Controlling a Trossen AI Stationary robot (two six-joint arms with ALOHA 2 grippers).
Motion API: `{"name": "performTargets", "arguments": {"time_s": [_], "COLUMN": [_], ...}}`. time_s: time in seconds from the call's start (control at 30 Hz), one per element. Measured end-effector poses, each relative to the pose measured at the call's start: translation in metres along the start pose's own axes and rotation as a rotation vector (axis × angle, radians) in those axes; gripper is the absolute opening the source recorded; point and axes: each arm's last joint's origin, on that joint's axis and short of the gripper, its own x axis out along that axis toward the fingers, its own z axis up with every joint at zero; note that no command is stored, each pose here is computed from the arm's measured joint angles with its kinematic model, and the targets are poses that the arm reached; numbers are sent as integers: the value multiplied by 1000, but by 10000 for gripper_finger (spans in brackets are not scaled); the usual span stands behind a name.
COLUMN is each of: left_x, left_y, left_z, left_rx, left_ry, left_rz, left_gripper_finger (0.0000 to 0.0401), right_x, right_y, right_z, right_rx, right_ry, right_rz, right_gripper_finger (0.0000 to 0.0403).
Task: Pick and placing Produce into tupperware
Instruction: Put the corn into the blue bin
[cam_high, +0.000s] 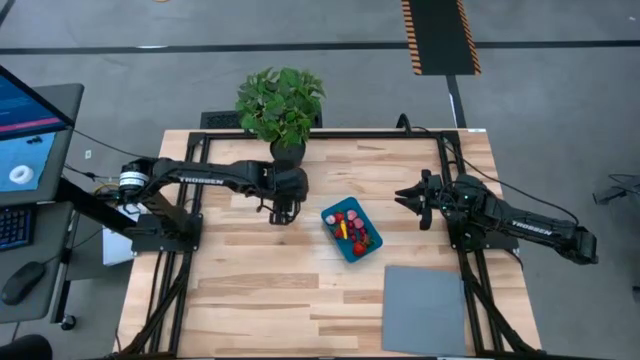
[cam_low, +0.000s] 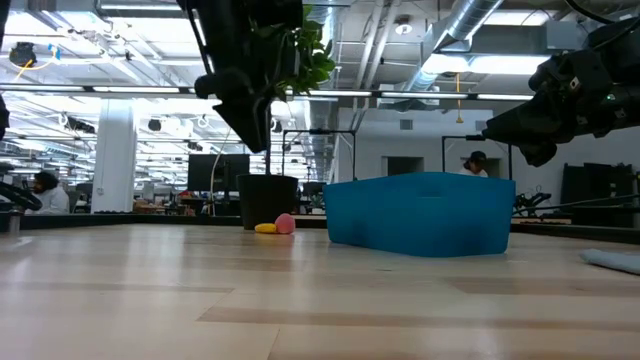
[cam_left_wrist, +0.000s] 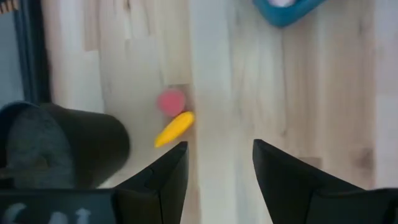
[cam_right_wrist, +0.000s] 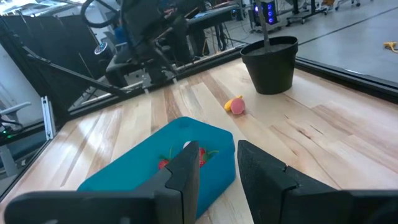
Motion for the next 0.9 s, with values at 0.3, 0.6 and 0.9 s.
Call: {"name": "performTargets", "arguments": {"time_s": [0.3, 0.6, 0.9], "left_x": [18, 47, 60], "left_y": [14, 21, 41], "left_z": [-5, -13, -22], "left_rx": [44, 135, 125], "left_ry": [23, 140, 174], "left_rz": [-152, -189, -188], "left_gripper_finger": [169, 169, 169], "right_x": [0, 0, 0], "right_y": [0, 0, 0], "right_z": [0, 0, 0], "right_rx": [0, 0, 0], "right_ry": [0, 0, 0], "right_rz": [0, 0, 0], "right_gripper_finger": [131, 131, 131]}}
